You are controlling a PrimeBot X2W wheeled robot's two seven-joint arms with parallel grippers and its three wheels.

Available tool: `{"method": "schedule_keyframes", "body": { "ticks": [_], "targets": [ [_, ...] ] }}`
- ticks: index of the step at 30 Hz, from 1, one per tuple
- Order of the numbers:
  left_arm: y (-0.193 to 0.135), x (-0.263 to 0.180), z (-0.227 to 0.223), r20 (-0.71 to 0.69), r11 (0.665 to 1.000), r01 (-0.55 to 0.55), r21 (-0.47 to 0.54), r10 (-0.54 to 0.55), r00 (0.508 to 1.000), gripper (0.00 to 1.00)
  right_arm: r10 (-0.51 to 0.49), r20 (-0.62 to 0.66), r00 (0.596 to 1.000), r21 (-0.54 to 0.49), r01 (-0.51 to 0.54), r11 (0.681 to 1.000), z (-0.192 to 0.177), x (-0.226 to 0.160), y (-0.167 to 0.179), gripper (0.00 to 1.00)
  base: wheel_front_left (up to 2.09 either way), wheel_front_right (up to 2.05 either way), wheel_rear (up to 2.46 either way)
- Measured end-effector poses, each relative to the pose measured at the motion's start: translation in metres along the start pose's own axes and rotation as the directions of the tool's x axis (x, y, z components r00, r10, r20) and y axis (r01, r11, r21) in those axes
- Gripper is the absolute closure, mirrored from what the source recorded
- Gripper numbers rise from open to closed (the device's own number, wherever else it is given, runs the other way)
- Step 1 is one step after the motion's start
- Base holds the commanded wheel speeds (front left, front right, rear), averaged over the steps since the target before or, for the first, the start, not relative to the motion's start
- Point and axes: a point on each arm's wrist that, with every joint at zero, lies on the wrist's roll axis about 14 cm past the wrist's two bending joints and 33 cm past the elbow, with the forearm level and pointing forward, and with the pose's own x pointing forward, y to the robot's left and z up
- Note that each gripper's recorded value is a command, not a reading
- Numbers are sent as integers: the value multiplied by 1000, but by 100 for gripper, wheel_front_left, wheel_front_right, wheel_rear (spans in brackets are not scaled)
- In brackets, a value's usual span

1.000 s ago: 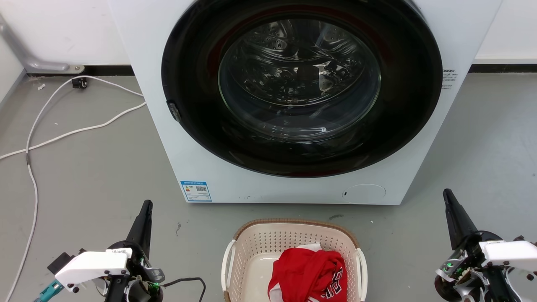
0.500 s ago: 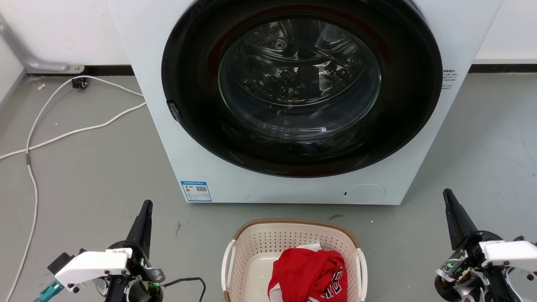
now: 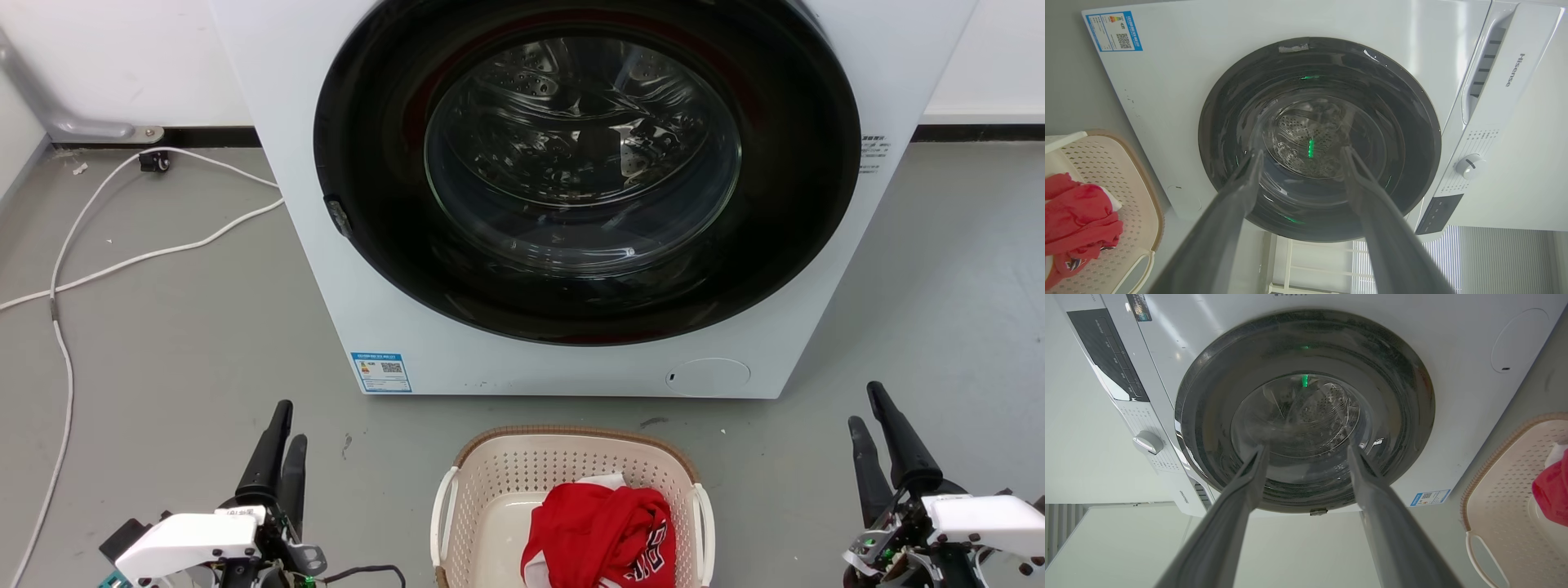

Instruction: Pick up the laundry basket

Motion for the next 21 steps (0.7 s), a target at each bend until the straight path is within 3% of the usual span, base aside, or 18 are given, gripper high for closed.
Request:
{"method": "schedule_keyframes", "body": {
  "ticks": [14, 21],
  "targets": [
    [-7, -4, 15, 74, 996, 17, 86, -23, 997, 0, 10, 66, 998, -148, 0, 989, 13, -2, 3, 0, 0, 0, 0],
    [-5, -8, 36, 149, 988, -4, 153, -19, 989, 0, 44, 89, 995, -302, -15, 953, 19, -1, 14, 0, 0, 0, 0]
  ]
}}
